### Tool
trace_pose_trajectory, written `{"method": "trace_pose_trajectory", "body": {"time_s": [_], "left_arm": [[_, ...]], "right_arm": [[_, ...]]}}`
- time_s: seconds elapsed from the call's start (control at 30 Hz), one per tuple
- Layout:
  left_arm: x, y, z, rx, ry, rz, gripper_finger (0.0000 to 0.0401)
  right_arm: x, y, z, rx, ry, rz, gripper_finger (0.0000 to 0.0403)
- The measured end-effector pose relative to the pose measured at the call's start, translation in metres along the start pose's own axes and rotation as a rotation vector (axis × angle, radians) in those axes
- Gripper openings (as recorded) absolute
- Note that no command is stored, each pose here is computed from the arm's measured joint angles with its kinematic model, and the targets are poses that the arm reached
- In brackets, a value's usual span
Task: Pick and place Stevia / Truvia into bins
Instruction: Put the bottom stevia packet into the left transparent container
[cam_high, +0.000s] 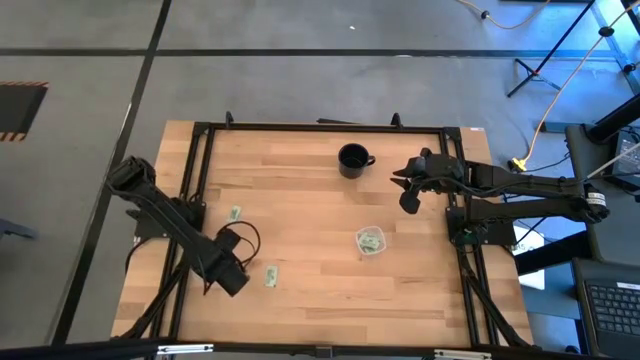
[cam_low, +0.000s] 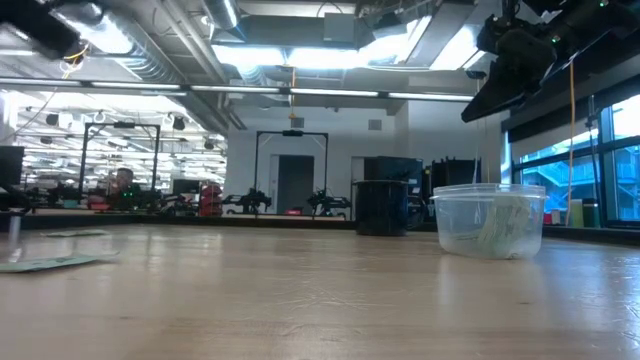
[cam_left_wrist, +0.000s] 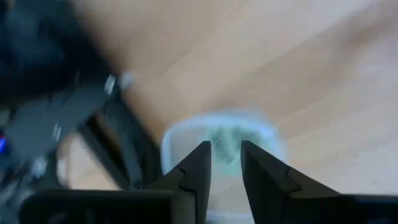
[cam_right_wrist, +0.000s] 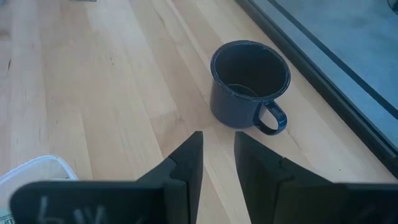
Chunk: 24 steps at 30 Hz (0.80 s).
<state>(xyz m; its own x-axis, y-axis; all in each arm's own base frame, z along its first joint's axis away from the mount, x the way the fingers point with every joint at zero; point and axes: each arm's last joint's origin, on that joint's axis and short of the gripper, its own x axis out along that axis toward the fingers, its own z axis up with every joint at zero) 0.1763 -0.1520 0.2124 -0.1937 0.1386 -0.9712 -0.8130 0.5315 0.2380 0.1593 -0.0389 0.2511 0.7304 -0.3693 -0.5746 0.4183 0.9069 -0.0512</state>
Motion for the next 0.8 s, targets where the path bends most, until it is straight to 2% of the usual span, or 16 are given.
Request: {"method": "trace_pose_trajectory", "body": {"time_s": [0.13, 0.27, 0.37, 0.5, 0.6, 0.7, 0.8], "left_arm": [[-0.018, -0.006, 0.005, 0.109, -0.204, -0.137, 0.0095], [-0.03, -0.023, 0.01, 0.27, -0.441, -0.294, 0.0114], [-0.033, -0.043, 0.014, 0.384, -0.547, -0.407, 0.013], [-0.03, -0.069, 0.022, 0.532, -0.651, -0.457, 0.0145], [-0.017, -0.08, 0.032, 0.535, -0.598, -0.422, 0.0147], [0.0, -0.086, 0.045, 0.453, -0.471, -0.382, 0.0146], [0.015, -0.092, 0.057, 0.466, -0.341, -0.351, 0.0141]], "right_arm": [[0.0, 0.0, 0.0, 0.001, -0.002, 0.0, 0.0095], [0.0, 0.0, 0.0, 0.003, -0.002, 0.0, 0.0095], [0.0, 0.0, 0.0, 0.003, -0.001, 0.0, 0.0095], [0.0, 0.0, 0.0, 0.003, -0.002, 0.0, 0.0095], [0.0, 0.0, 0.0, 0.003, -0.001, 0.0, 0.0095], [0.0, 0.0, 0.0, 0.007, -0.001, 0.0, 0.0095], [0.0, 0.0, 0.0, 0.007, -0.001, 0.0, 0.0095]]}}
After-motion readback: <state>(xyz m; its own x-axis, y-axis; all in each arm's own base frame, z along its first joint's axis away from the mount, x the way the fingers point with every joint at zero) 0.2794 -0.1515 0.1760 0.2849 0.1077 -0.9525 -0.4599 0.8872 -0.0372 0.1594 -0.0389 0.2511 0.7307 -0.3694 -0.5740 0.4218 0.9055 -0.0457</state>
